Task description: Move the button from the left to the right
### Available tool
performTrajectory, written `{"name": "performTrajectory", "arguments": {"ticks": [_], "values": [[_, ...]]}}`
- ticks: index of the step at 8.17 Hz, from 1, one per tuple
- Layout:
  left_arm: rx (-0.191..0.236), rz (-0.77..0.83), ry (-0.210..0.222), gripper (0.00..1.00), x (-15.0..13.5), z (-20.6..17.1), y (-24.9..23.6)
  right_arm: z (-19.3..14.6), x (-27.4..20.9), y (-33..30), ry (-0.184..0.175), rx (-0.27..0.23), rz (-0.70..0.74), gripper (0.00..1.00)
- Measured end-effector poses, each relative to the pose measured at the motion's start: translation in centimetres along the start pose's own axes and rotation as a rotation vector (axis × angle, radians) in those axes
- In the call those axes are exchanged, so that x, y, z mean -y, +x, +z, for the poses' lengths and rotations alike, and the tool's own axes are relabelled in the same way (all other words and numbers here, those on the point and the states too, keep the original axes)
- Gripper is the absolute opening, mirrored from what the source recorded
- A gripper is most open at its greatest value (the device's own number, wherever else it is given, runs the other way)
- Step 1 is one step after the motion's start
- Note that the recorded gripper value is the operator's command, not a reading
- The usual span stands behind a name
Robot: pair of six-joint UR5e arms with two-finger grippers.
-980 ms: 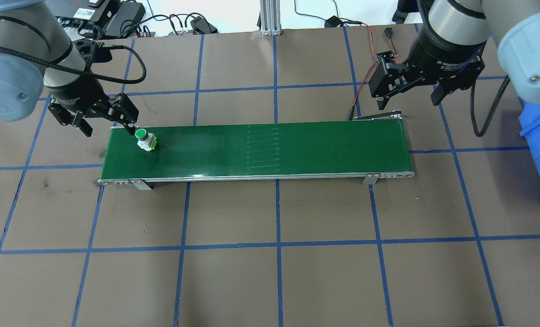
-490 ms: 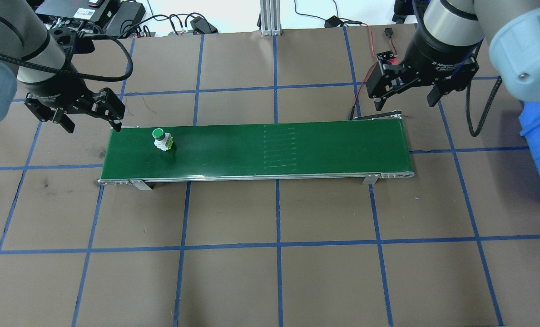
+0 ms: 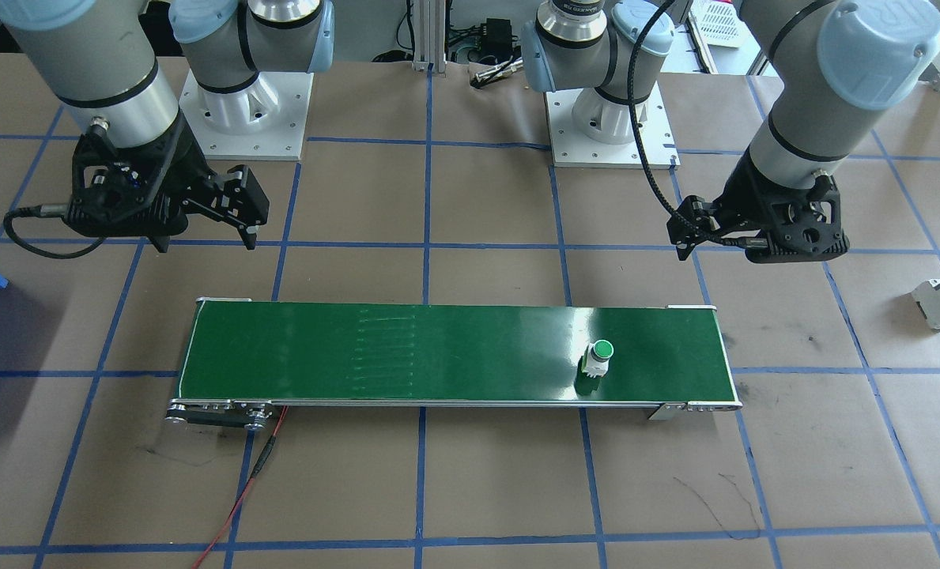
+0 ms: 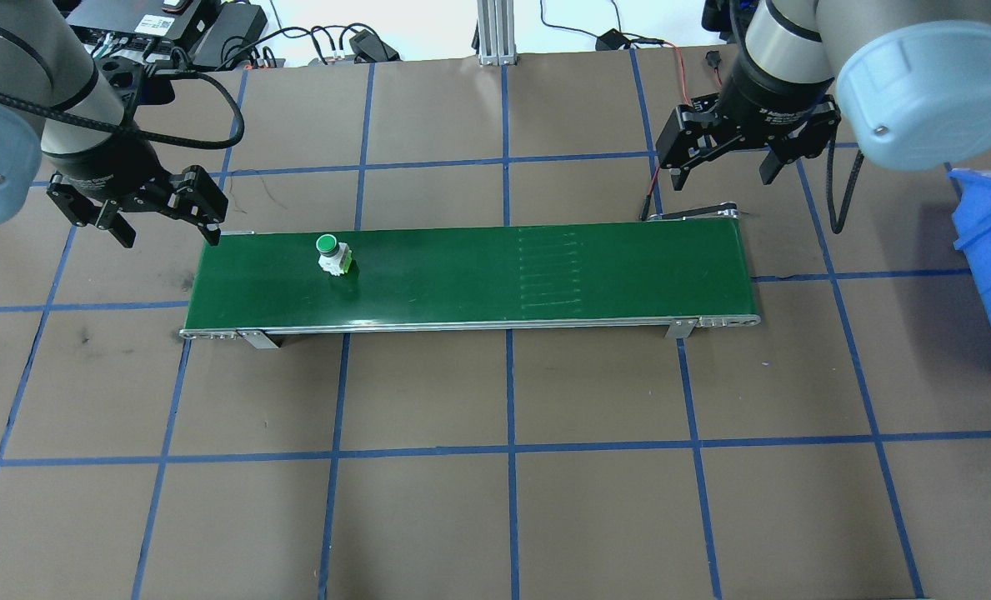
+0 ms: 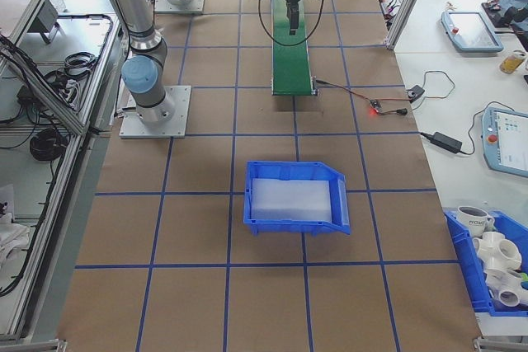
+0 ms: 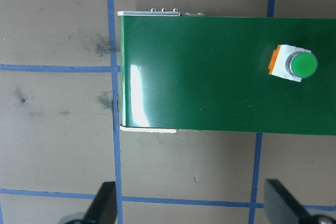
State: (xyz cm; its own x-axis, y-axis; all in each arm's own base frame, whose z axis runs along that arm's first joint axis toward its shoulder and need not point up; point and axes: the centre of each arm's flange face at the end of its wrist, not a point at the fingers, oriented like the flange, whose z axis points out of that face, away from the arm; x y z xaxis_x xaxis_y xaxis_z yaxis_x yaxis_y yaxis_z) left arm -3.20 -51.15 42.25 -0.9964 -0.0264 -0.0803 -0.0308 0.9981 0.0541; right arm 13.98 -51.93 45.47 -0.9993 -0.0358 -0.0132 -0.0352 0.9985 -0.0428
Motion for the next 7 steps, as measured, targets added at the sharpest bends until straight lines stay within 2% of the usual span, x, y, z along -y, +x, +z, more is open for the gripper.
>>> {"name": "performTrajectory", "arguments": {"ticks": [2,3,7], "values": [[-0.003,0.001,-0.011,1.00,0.5,0.7,0.0,3.0,2.9,0.0,0.032,0.006,0.003,1.00],[-0.004,0.004,-0.013,1.00,0.6,0.9,-0.1,4.2,3.7,0.0,0.029,0.012,0.004,1.00],[-0.003,-0.005,-0.007,1.00,1.4,1.6,-0.2,9.6,4.6,0.2,-0.035,0.012,0.010,0.99]]}}
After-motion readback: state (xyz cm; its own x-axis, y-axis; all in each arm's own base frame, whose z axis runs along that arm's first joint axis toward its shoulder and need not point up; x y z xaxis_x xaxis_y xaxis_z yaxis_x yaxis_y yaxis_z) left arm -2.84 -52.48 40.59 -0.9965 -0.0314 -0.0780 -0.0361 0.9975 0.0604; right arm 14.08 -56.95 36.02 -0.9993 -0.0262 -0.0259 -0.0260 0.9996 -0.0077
